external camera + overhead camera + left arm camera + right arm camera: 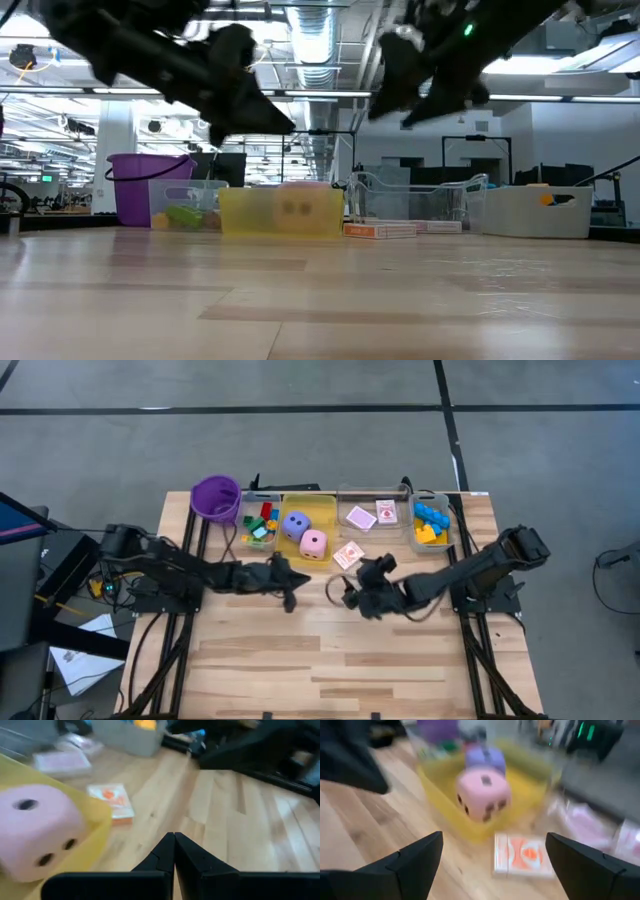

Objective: Pick & Place Toys
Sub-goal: Put the orange playing card into the transparent bin

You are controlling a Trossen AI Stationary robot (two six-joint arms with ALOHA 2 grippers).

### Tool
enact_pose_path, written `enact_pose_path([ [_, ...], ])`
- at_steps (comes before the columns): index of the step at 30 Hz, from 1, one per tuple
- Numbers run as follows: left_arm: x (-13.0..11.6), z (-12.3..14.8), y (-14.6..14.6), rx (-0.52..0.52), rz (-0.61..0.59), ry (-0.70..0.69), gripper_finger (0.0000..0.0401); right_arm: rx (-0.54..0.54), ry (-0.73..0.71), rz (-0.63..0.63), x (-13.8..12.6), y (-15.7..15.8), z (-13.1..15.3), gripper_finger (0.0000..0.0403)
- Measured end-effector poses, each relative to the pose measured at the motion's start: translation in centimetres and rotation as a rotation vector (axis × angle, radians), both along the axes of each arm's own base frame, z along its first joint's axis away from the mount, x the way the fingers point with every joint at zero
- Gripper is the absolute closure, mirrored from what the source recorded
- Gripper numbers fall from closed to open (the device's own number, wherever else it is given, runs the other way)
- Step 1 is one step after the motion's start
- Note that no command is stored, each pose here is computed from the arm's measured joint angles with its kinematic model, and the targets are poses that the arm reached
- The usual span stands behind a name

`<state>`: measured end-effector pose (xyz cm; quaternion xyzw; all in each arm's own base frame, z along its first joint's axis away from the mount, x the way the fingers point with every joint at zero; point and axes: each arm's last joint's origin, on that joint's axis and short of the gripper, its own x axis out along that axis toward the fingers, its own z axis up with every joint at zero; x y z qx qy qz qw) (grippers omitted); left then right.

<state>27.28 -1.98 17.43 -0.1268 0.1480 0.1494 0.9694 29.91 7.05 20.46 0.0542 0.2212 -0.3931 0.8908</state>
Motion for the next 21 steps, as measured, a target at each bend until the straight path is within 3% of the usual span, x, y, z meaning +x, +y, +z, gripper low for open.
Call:
enact_pose_path([
  [5, 1.9, 0.4, 0.6, -0.048, -0.067, 0.009, 0.0401, 0.195, 0.082, -0.014, 0.3, -3.1, -0.8, 0.0086],
  [9, 1.7, 0.6, 0.8, -0.047, -0.067, 0.023, 0.0401, 0.23, 0.093, -0.049, 0.4, -4.8, -1.0, 0.0133],
  [15, 0.5, 0.8, 0.8, -0.045, -0.073, 0.132, 0.0401, 0.353, 0.14, -0.079, 0.3, -8.0, -1.4, 0.0235],
  [21, -0.5, 1.6, 0.9, -0.045, -0.072, 0.164, 0.0401, 0.332, 0.163, -0.09, 0.3, -9.9, -1.3, 0.036],
])
